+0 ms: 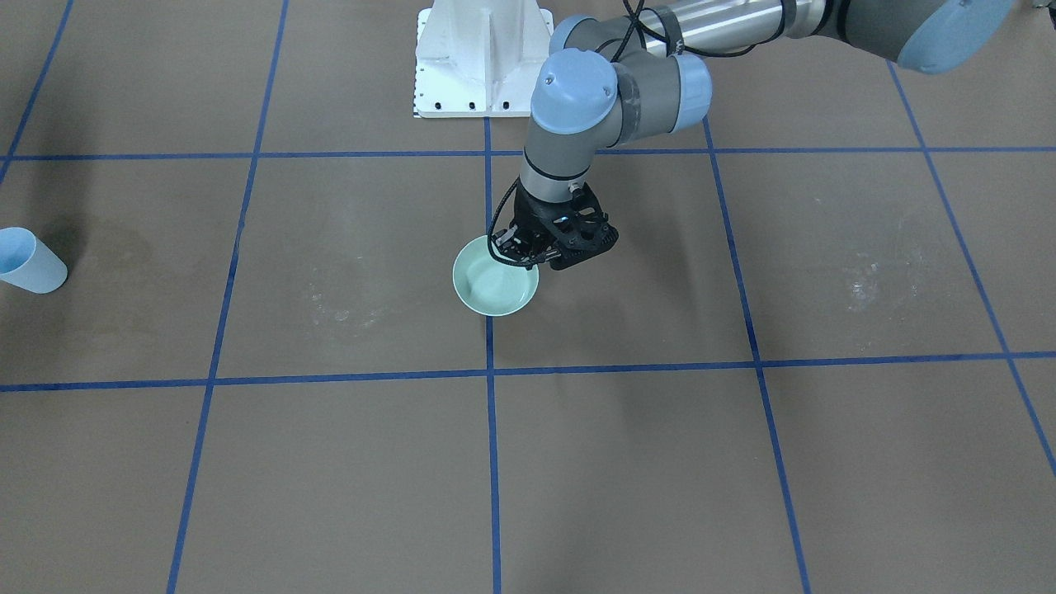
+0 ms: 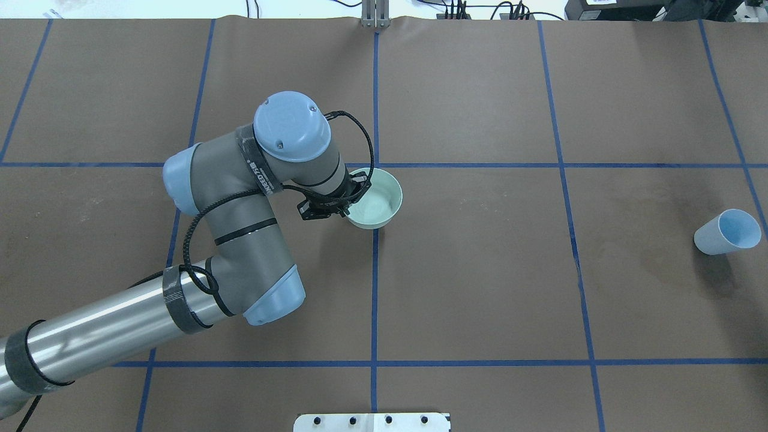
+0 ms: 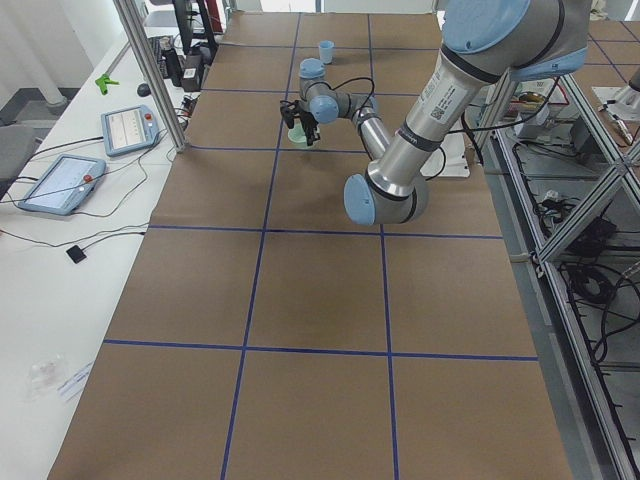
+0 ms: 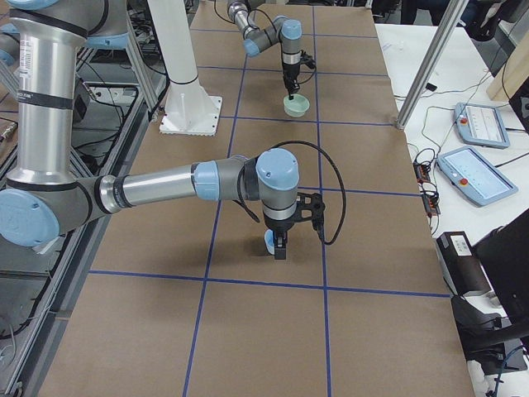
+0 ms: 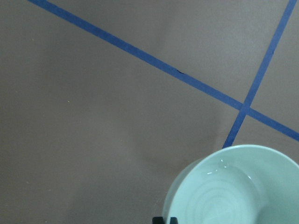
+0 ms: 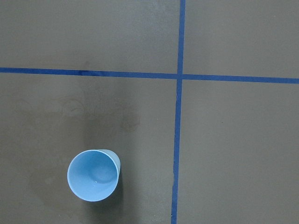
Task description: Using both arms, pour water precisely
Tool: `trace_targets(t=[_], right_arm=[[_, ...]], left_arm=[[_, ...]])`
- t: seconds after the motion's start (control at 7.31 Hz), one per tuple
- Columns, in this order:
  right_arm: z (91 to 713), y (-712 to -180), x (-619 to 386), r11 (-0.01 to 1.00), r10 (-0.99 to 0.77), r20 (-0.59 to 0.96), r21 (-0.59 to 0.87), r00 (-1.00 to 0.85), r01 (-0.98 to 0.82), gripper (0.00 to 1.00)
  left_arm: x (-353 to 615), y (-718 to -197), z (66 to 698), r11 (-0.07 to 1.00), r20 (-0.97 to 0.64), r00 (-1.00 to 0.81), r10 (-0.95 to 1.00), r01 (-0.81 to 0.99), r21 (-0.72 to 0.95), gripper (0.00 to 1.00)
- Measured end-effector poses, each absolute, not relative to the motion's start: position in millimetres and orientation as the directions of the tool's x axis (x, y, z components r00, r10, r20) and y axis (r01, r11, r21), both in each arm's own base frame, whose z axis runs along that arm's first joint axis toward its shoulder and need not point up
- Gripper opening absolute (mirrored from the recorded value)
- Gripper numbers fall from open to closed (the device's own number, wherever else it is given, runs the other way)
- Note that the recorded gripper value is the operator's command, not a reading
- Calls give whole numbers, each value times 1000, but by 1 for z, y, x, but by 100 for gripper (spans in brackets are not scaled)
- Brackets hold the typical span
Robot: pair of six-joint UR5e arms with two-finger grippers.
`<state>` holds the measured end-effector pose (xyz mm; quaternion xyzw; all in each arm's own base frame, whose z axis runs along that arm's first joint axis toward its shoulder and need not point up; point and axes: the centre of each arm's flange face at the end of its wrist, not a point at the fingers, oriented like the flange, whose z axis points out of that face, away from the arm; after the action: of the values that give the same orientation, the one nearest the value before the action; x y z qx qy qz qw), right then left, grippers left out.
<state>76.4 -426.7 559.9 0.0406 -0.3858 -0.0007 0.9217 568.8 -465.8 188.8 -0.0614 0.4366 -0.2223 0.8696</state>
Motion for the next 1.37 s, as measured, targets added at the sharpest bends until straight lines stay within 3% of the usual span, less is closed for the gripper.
trace_targets(t=[0.27, 0.41, 0.96, 1.37], right_arm=[[557, -431, 76, 997, -32, 714, 76, 699, -31, 99], [557, -432, 76, 997, -32, 712, 76, 701, -31, 99], [562, -430, 77, 997, -30, 711, 72, 703, -31, 99], [536, -424, 77, 992, -66, 701, 124, 710, -31, 99]], left_arm=[[594, -461, 201, 891, -728, 520, -447, 334, -308, 0], [601, -458, 203, 892, -726, 524, -446, 332, -308, 99], [568, -479, 179, 888, -749, 489, -447, 344, -305, 100], [436, -529, 141, 923, -751, 543, -375, 297, -247, 100]])
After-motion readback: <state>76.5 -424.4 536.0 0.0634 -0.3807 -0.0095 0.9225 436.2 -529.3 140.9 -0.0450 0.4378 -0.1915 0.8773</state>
